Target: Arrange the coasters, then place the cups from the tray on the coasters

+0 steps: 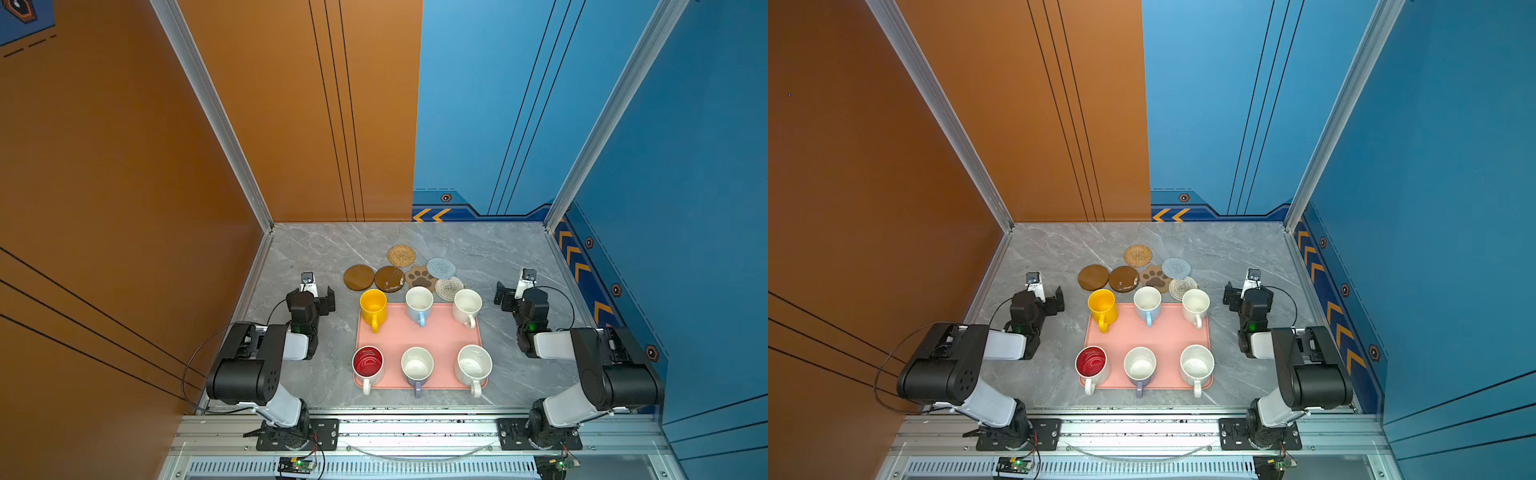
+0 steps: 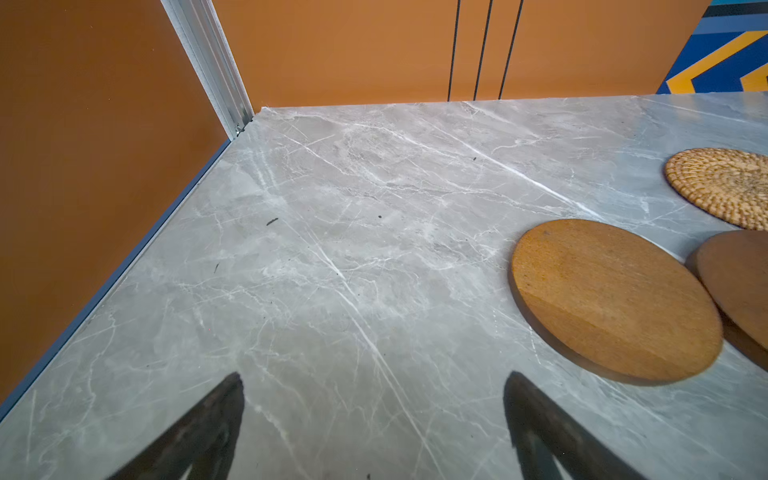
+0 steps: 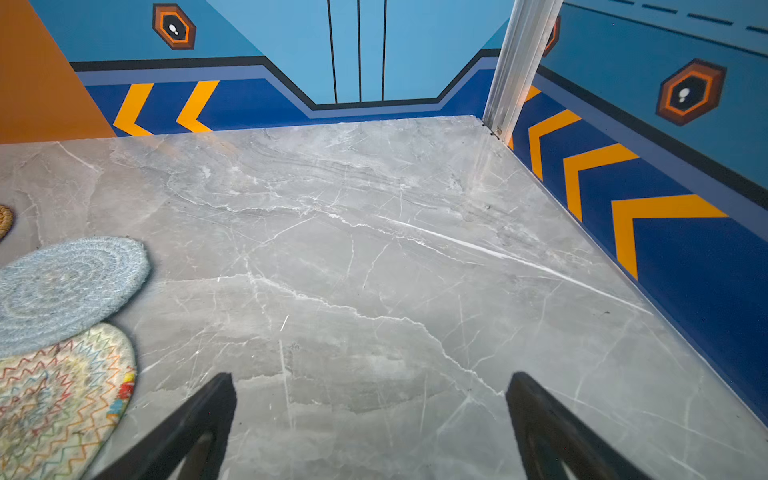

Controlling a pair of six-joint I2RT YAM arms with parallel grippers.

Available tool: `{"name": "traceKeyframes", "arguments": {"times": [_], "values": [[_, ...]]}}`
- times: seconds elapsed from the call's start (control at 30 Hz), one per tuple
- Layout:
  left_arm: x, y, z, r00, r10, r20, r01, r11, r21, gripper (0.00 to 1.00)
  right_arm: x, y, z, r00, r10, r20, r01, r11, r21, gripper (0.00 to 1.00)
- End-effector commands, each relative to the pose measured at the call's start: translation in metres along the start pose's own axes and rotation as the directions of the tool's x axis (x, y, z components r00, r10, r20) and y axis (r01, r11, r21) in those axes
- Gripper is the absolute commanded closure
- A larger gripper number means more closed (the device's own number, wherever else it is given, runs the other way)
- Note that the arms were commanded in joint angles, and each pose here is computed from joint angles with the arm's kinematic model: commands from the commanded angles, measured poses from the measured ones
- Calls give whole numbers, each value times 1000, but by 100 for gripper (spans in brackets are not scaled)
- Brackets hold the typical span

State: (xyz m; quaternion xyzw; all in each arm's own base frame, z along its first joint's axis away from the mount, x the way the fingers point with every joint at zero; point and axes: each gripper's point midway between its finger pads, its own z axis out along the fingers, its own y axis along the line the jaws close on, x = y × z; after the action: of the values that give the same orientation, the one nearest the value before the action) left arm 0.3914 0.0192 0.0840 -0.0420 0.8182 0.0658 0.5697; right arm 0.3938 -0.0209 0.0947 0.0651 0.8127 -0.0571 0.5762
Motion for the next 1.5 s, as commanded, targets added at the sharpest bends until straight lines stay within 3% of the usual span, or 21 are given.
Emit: {"name": "traceKeyframes", "arguments": {"times": [0.0, 1.47], "values": [[-8, 1, 0, 1000, 4, 17, -3, 1000, -11, 2, 1, 0, -1, 1000, 13, 3, -13, 1000, 7, 0], [-8, -4, 1, 1000, 13, 13, -13, 1000, 15, 2, 1, -1, -1, 1000, 14, 4, -14, 1000, 8, 0]]}}
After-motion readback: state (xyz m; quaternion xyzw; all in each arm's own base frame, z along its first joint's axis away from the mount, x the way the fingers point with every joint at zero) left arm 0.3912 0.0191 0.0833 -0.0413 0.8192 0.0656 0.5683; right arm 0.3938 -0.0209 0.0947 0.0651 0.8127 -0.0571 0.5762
